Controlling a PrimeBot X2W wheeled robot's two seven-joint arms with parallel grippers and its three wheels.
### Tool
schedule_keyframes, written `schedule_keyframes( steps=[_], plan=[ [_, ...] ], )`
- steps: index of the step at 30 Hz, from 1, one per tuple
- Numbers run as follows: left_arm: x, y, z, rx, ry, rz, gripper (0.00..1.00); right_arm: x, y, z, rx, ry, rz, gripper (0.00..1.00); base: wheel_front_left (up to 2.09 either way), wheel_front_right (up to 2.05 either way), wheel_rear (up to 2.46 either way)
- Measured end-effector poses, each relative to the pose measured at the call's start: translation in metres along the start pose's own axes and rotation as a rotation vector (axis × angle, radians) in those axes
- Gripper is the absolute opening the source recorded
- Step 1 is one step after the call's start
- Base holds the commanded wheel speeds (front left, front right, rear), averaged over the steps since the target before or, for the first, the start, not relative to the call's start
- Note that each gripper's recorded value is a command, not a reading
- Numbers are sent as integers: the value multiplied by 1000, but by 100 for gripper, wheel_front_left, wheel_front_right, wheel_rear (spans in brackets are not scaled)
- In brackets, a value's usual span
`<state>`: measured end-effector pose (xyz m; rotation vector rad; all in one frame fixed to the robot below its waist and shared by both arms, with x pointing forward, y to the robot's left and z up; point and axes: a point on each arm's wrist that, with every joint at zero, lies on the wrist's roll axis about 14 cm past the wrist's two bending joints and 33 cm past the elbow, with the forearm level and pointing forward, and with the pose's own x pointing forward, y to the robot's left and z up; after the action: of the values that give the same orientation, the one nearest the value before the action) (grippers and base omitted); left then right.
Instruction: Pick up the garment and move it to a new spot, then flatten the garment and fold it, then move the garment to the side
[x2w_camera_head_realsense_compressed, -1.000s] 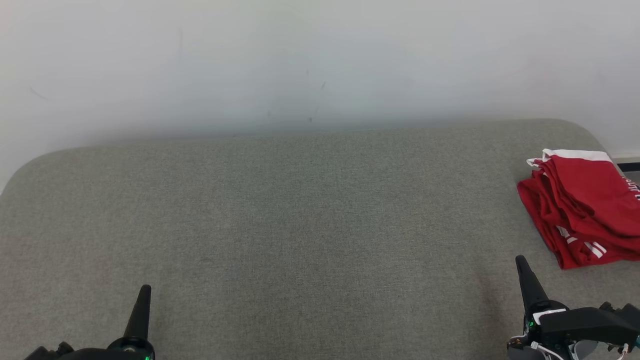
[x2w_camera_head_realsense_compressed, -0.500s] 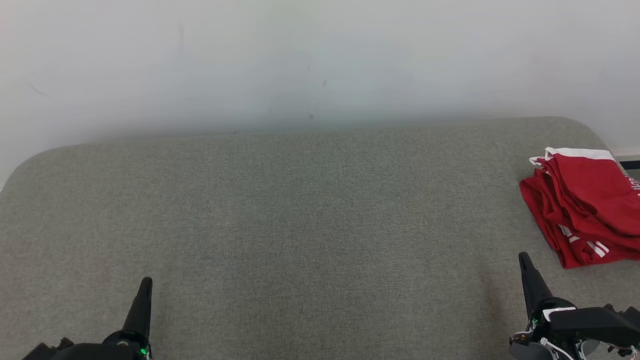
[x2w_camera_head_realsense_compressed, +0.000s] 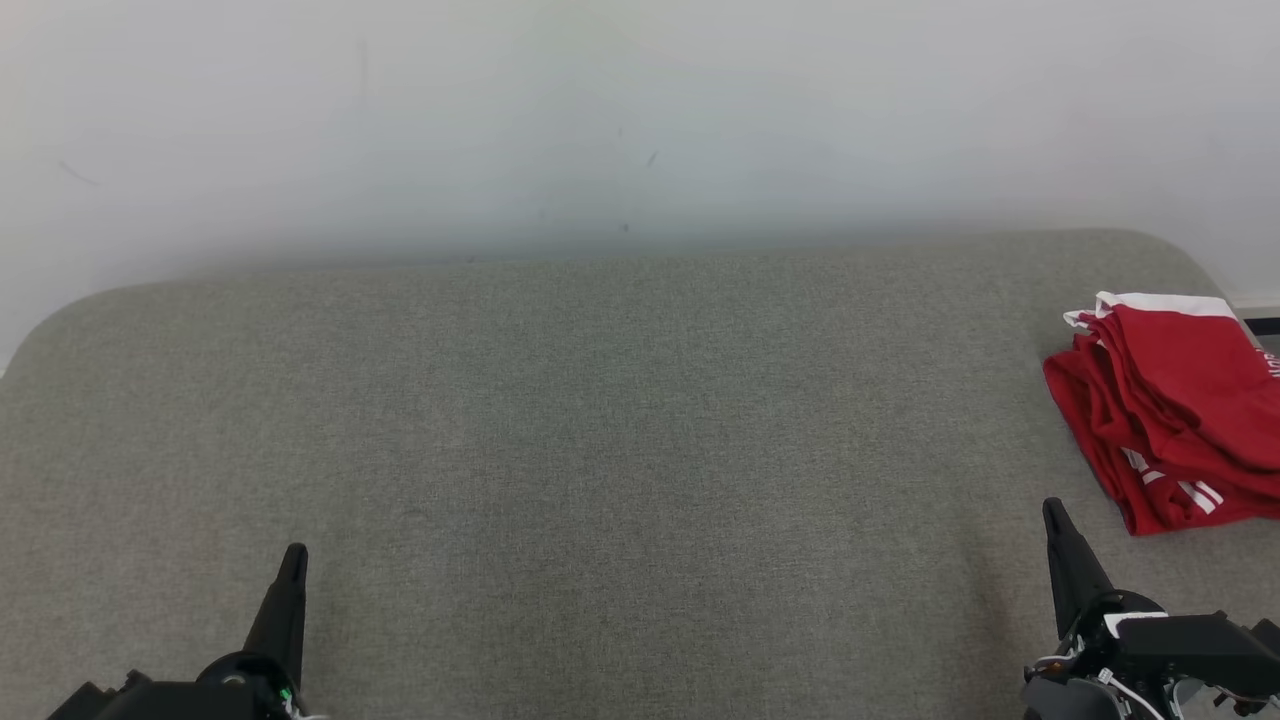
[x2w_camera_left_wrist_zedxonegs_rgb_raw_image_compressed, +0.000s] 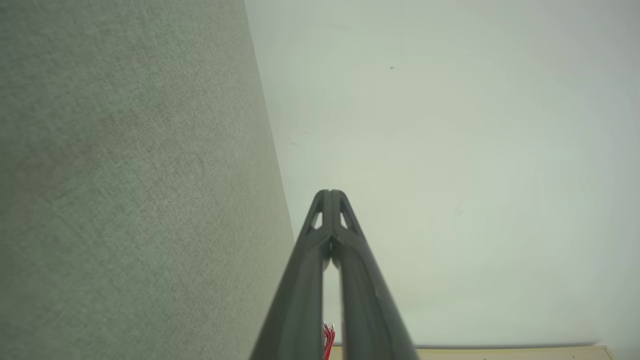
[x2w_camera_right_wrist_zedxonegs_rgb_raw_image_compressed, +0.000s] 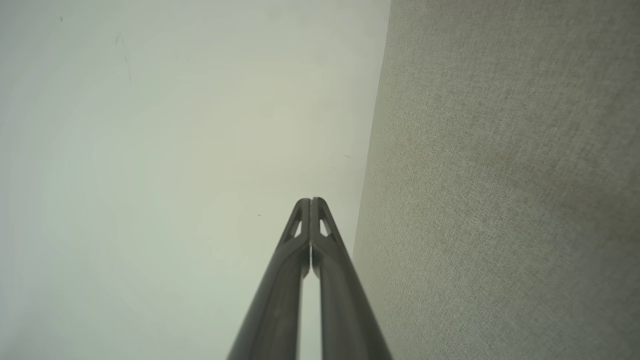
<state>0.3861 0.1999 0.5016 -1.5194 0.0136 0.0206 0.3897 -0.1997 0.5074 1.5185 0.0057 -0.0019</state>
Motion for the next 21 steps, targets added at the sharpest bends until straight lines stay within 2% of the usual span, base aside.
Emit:
schedule_keyframes(
  steps=[9, 21],
  plan=[
    [3, -4, 0, -56, 5, -16, 0, 1, 2, 1, 54, -3, 10, 0, 0, 0, 0],
    [3, -5, 0, -56, 5, -17, 0, 1, 2, 1, 54, -3, 10, 0, 0, 0, 0]
  ],
)
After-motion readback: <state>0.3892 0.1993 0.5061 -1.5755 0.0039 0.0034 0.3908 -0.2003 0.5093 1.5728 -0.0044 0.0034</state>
